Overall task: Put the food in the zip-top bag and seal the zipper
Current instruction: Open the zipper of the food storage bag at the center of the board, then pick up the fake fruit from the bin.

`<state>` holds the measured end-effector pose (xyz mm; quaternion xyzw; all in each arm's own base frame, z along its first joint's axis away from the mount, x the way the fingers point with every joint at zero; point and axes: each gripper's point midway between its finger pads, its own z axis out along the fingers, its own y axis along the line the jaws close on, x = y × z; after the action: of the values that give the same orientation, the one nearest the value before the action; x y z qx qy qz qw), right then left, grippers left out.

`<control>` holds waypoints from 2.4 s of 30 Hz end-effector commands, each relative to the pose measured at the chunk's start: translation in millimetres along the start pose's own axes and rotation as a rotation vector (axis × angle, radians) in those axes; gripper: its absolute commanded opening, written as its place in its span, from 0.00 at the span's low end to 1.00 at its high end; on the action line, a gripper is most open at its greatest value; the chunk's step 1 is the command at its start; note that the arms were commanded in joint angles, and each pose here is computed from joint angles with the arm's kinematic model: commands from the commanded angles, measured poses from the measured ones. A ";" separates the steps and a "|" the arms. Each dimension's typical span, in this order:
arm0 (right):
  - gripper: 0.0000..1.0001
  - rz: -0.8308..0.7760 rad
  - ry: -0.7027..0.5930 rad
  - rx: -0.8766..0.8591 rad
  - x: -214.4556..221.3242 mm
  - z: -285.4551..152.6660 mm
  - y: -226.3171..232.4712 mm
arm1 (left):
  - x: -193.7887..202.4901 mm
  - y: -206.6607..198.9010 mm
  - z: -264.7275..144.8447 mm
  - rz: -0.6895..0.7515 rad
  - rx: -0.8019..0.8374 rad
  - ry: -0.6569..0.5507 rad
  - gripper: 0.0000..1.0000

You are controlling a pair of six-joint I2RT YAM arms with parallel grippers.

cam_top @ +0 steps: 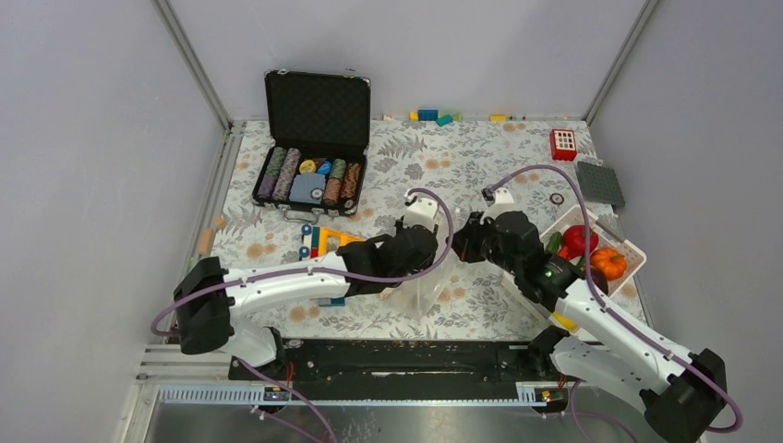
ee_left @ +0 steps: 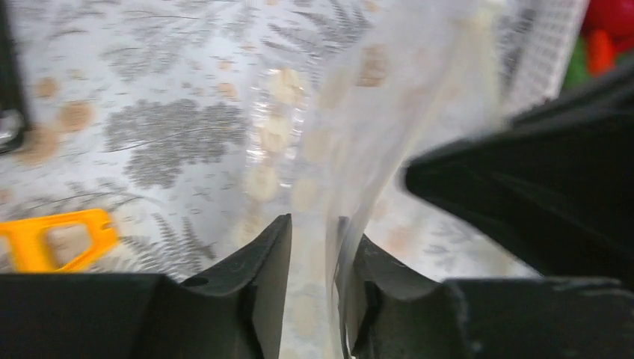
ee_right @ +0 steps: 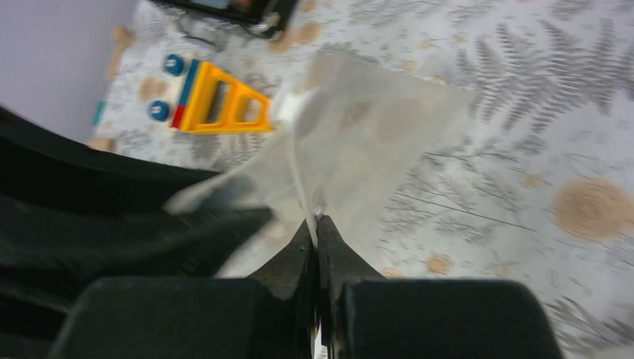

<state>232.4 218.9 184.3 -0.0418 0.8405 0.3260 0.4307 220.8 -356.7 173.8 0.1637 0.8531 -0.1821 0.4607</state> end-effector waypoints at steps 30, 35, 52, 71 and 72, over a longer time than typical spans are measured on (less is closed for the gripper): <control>1.00 0.053 -0.054 0.321 -40.0 -44.0 -45.7 | -82.1 83.3 11.4 -0.287 -0.203 -0.234 0.00; 1.00 0.212 -0.136 0.708 -32.9 -111.3 -118.7 | -83.1 77.0 13.9 -0.307 -0.163 -0.244 0.00; 1.00 0.351 -0.293 1.350 -43.8 -186.5 -266.8 | -69.1 50.6 20.5 -0.257 -0.009 -0.181 0.00; 1.00 0.516 0.014 1.531 20.8 -187.0 -292.5 | -68.8 41.4 17.1 -0.237 0.054 -0.175 0.00; 1.00 0.520 0.004 1.519 19.7 -182.9 -296.7 | -68.1 40.9 17.2 -0.237 0.053 -0.172 0.00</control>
<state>197.1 -108.2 96.6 0.4486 0.8274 -0.2354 0.2423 285.7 -331.9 193.7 0.0615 0.8375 -0.2449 0.4846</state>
